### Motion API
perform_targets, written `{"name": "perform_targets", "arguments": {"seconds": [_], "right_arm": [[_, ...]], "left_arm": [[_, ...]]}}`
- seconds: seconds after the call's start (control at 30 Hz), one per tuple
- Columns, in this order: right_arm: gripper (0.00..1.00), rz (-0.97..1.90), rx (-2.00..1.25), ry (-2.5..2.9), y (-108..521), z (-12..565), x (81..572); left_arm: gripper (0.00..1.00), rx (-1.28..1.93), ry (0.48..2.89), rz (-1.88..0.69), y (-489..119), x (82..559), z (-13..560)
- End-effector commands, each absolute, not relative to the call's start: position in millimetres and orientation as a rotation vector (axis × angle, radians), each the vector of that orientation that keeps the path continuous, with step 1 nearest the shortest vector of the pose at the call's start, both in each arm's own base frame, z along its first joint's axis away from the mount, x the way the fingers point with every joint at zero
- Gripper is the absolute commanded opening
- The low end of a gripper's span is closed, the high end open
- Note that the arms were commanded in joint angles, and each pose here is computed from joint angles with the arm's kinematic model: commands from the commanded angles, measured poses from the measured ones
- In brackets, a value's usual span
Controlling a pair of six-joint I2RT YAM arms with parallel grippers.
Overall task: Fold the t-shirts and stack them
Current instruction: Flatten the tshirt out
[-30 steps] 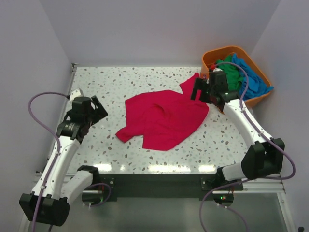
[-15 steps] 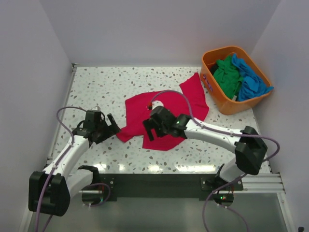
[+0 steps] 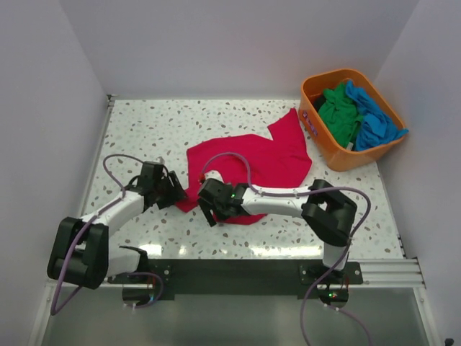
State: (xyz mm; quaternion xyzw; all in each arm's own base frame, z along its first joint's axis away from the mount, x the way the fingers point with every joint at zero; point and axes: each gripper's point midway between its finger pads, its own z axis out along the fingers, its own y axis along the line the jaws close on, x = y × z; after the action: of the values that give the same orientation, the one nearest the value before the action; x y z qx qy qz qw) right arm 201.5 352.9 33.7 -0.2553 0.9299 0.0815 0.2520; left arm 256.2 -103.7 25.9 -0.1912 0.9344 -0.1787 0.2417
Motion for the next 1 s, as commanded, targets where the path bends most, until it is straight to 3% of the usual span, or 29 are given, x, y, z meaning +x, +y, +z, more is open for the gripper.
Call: {"name": "perform_targets", "arguments": {"seconds": [0.0, 0.17, 0.27, 0.3, 0.33, 0.53, 0.97], "right_arm": [[0.79, 0.225, -0.638, 2.481, 371, 37, 212], [0.59, 0.116, -0.597, 2.522, 353, 19, 209], [0.41, 0.086, -0.559, 2.531, 341, 16, 206], [0.36, 0.085, -0.554, 2.532, 338, 17, 205], [0.27, 0.079, -0.554, 2.536, 334, 17, 203], [0.0, 0.046, -0.513, 2.409, 310, 86, 215], [0.0, 0.125, -0.138, 1.837, 203, 375, 239]], "left_arm": [[0.56, -0.532, 2.53, -0.45, -104, 269, 25], [0.45, -0.53, 2.544, -0.408, -104, 269, 16], [0.27, -0.495, 2.559, -0.413, -110, 271, 11], [0.01, -0.48, 2.561, -0.424, -113, 271, 11], [0.0, -0.475, 2.552, -0.432, -115, 274, 12], [0.0, -0.415, 2.361, -0.368, -117, 295, 66], [0.0, -0.407, 1.735, -0.402, -83, 302, 319]]}}
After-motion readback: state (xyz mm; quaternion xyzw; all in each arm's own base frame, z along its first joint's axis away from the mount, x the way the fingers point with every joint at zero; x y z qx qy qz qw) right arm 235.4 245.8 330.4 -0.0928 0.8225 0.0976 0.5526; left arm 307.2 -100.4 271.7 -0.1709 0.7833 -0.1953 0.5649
